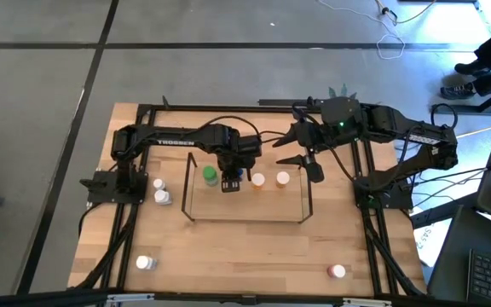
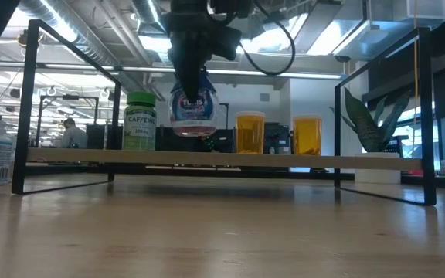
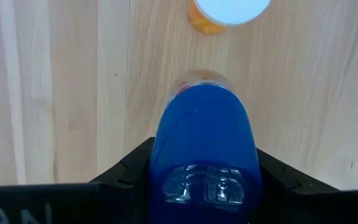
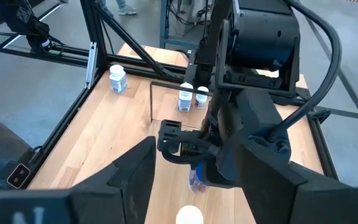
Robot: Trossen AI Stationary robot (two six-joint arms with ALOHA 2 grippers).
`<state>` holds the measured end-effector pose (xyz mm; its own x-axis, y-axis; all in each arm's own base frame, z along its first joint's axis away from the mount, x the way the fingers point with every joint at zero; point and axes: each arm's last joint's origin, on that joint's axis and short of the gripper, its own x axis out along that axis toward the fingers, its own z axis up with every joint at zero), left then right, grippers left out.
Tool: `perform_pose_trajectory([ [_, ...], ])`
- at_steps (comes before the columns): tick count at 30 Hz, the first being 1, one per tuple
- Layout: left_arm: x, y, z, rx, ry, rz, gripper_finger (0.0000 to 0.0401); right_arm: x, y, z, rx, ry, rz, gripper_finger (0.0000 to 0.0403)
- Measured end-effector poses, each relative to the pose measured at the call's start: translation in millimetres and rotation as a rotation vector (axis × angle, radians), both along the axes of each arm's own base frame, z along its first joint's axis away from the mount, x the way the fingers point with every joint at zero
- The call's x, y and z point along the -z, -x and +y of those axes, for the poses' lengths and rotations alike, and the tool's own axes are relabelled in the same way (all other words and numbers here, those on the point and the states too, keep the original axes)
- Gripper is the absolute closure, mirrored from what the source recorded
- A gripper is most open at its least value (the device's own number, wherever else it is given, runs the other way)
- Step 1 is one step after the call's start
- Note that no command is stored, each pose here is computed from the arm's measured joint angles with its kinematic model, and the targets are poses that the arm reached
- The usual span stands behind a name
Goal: Pick and place medicine bottles onto shelf by color
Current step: Put the blue pill bottle on the shelf
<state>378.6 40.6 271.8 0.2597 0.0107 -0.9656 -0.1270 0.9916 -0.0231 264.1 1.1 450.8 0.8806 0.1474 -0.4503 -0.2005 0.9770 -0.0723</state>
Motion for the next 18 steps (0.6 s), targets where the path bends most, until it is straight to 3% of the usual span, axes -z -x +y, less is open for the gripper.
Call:
perform_pose_trajectory([
  [18,22,0,0,0.007,-0.003,0.002,0.0235,0,0,0,-0.001,0.004,0.003,0.0189],
])
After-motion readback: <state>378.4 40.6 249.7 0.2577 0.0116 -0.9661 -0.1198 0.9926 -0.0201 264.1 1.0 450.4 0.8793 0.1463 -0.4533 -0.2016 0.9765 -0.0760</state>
